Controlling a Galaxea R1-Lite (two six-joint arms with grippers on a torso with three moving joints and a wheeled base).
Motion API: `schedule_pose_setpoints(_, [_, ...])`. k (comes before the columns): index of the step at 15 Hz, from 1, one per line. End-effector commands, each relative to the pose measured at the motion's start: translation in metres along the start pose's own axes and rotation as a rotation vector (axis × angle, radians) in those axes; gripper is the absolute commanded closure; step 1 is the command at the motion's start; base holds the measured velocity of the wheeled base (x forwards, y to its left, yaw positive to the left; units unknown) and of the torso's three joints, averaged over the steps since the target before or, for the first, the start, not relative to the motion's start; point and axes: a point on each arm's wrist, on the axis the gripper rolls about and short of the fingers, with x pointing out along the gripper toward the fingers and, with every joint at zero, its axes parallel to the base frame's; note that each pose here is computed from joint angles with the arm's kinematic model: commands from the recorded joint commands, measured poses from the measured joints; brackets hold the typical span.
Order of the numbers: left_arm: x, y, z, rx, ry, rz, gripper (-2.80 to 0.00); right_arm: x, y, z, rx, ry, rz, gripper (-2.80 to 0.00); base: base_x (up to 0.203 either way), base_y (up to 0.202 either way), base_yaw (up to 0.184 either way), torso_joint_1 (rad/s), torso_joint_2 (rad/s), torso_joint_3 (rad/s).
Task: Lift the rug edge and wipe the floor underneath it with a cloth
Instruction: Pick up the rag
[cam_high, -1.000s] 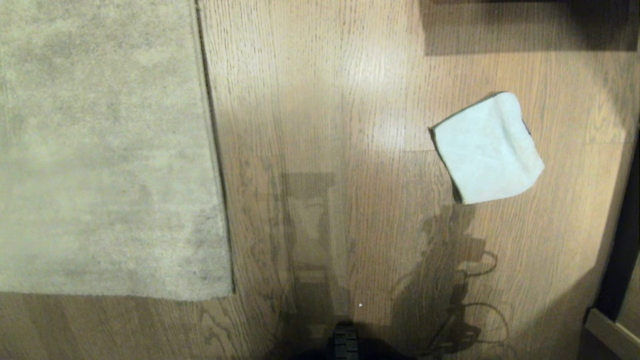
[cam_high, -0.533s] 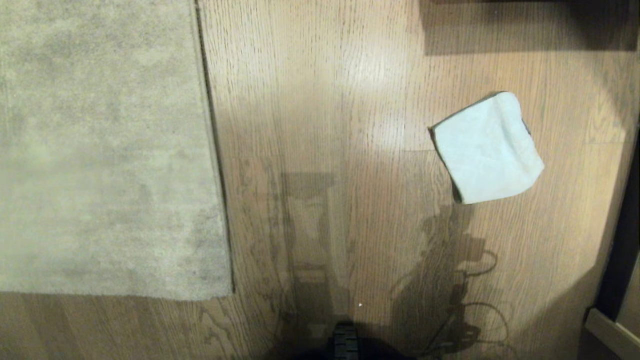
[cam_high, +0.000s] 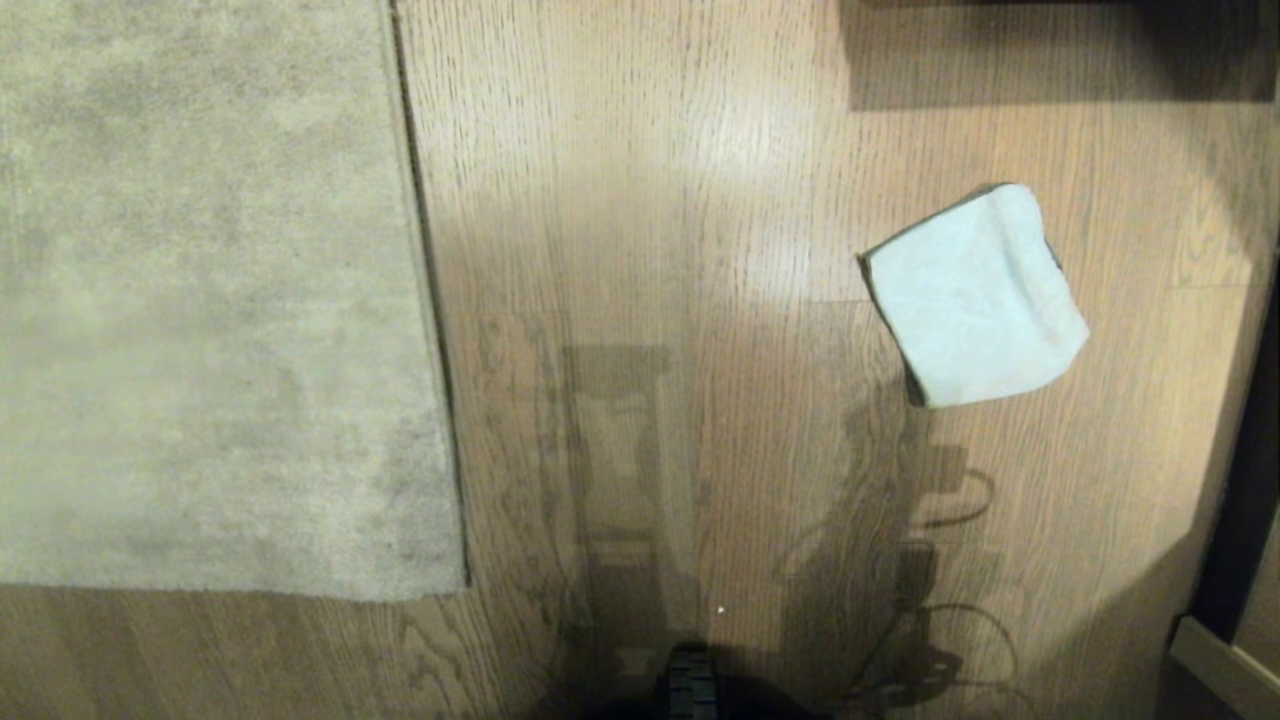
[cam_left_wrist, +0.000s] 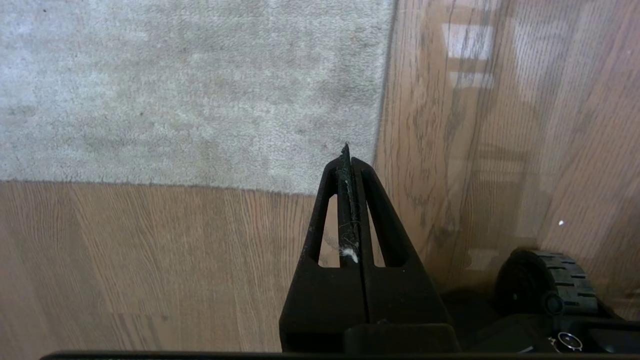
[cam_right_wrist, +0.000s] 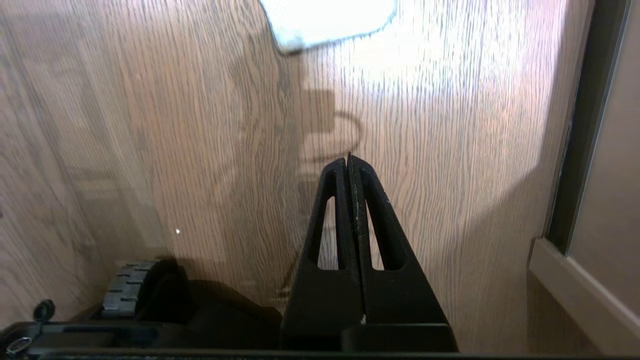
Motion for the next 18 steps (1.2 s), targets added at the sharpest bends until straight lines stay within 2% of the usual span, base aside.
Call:
schedule_pose_setpoints(1, [0.000, 0.000, 0.000, -0.001, 0.000, 0.000, 0.00, 0.011, 0.001, 0.019, 0.000, 0.053, 0.017, 0.00, 0.000, 0.000, 0.000, 0.000, 0.00, 0.000])
schedule_pose_setpoints(3, [0.000, 0.000, 0.000, -0.001, 0.000, 0.000, 0.00, 0.018, 0.002, 0.035, 0.002, 0.063, 0.073, 0.00, 0.000, 0.000, 0.000, 0.000, 0.00, 0.000])
schedule_pose_setpoints(8, [0.000, 0.000, 0.000, -0.001, 0.000, 0.000, 0.00, 0.058, 0.009, 0.061, 0.003, 0.168, 0.235, 0.00, 0.000, 0.000, 0.000, 0.000, 0.00, 0.000])
schedule_pose_setpoints(14, [0.000, 0.000, 0.000, -0.001, 0.000, 0.001, 0.00, 0.138, 0.027, 0.067, 0.002, 0.249, 0.312, 0.00, 0.000, 0.000, 0.000, 0.000, 0.00, 0.000])
schedule_pose_setpoints(18, [0.000, 0.000, 0.000, -0.001, 0.000, 0.000, 0.00, 0.187, 0.038, 0.061, 0.005, 0.230, 0.338, 0.00, 0.000, 0.000, 0.000, 0.000, 0.00, 0.000])
